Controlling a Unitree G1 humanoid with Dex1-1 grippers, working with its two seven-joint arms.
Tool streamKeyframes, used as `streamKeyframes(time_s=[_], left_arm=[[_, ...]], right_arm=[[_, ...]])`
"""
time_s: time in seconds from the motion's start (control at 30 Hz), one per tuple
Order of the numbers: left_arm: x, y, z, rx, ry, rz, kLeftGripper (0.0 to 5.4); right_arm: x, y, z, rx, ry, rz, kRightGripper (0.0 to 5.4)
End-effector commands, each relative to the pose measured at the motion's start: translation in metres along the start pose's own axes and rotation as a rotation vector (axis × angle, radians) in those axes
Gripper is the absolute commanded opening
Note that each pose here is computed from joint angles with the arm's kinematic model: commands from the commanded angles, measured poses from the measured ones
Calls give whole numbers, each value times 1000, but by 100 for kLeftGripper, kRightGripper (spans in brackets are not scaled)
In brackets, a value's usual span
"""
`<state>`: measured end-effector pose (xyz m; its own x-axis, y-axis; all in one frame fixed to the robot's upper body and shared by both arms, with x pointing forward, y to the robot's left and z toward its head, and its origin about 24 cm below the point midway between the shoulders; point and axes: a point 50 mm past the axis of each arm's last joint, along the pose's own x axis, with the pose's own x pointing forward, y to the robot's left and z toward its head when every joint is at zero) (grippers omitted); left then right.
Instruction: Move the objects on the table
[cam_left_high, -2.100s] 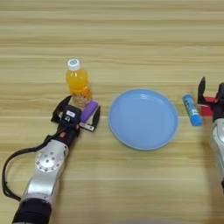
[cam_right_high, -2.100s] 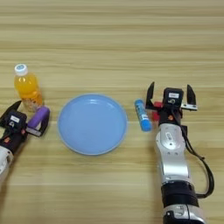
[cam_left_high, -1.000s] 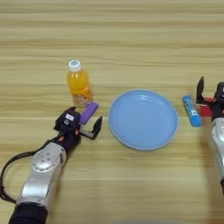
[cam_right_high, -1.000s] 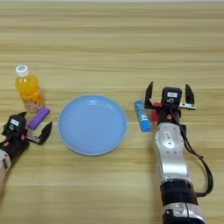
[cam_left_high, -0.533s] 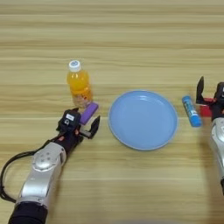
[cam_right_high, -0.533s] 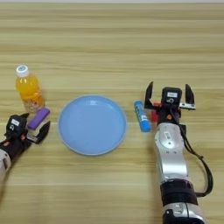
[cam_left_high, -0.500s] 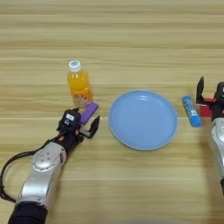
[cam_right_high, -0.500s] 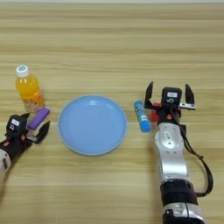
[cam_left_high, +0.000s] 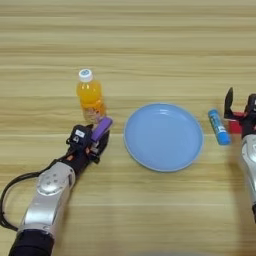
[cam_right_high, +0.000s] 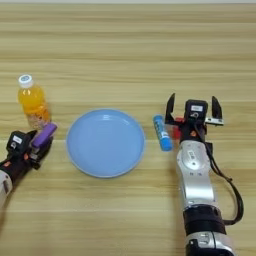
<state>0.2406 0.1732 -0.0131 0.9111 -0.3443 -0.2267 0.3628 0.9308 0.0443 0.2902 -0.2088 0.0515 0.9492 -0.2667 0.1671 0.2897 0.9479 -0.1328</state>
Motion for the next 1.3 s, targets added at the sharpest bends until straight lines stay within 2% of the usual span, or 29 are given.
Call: streamKeyframes(time_s=[0.03,0.37,0.6,0.8,0.93,1.03,1.17,1.3], left_arm=[[-13,-8,-33,-28,153,-8,223],[-13,-8,-34,-25,145,-12,134],[-12,-10,-31,-29,116,-27,134],[-8,-22,-22,-71,40,-79,134],[-3,-33,-12,-74,-27,-113,134],[1,-40,-7,-60,-68,-132,134],[5,-43,-10,-75,-63,-124,133],[6,-43,-10,-70,-75,-118,133]], right_arm=[[3,0,5,-7,-23,-4,540],[3,0,4,-7,-21,-4,540],[3,1,4,-7,-20,-3,540],[3,0,3,-8,-17,0,540],[4,0,3,-9,-14,2,540],[4,0,2,-9,-12,2,540],[4,1,2,-9,-13,1,540],[4,1,2,-10,-13,3,540]])
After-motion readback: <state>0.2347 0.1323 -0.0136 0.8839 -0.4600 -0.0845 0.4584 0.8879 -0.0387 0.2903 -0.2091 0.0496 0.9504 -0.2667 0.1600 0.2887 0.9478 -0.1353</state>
